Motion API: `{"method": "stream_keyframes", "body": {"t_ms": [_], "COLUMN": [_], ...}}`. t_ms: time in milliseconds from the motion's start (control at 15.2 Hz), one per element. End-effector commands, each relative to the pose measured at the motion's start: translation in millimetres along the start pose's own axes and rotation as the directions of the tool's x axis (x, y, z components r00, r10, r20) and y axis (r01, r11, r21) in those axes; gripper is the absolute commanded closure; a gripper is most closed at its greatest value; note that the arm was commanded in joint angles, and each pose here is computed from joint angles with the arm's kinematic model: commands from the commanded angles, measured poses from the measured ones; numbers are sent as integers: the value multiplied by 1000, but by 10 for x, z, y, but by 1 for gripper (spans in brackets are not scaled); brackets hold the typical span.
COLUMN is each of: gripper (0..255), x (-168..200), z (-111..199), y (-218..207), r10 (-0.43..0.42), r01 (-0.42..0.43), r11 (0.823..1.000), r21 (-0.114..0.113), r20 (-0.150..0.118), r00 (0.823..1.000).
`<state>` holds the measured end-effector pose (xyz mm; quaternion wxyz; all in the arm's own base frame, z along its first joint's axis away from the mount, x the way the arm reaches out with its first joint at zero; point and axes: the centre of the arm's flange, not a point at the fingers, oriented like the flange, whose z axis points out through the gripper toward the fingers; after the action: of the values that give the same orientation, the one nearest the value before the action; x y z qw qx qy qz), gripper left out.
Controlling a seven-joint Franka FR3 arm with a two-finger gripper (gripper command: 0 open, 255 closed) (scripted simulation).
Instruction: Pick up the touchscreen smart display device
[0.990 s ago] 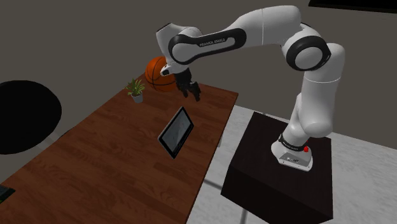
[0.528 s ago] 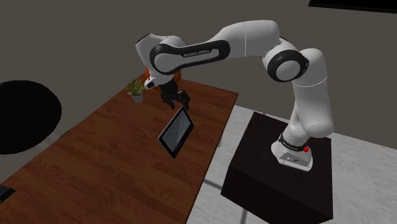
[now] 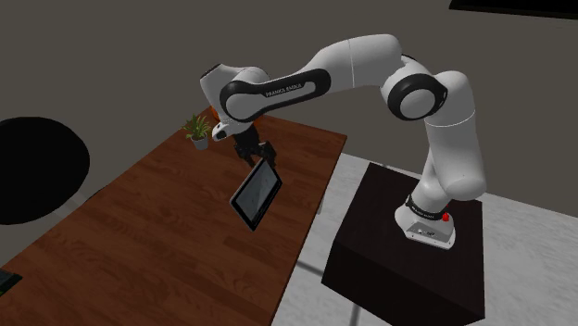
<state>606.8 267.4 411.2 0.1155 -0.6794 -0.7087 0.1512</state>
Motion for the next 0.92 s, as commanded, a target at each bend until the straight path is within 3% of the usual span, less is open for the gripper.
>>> {"method": "stream_keyframes", "body": {"t_ms": [0, 594, 858], "gripper": [255, 255, 255], "x": [3, 9, 0], "z": [26, 18, -178], "y": [3, 11, -67], "r10": [0, 0, 0], "r01": [0, 0, 0], "r11": [1000, 1000, 1000], "r21": [0, 0, 0], "r20": [0, 0, 0], "r00": [1000, 1000, 1000]}}
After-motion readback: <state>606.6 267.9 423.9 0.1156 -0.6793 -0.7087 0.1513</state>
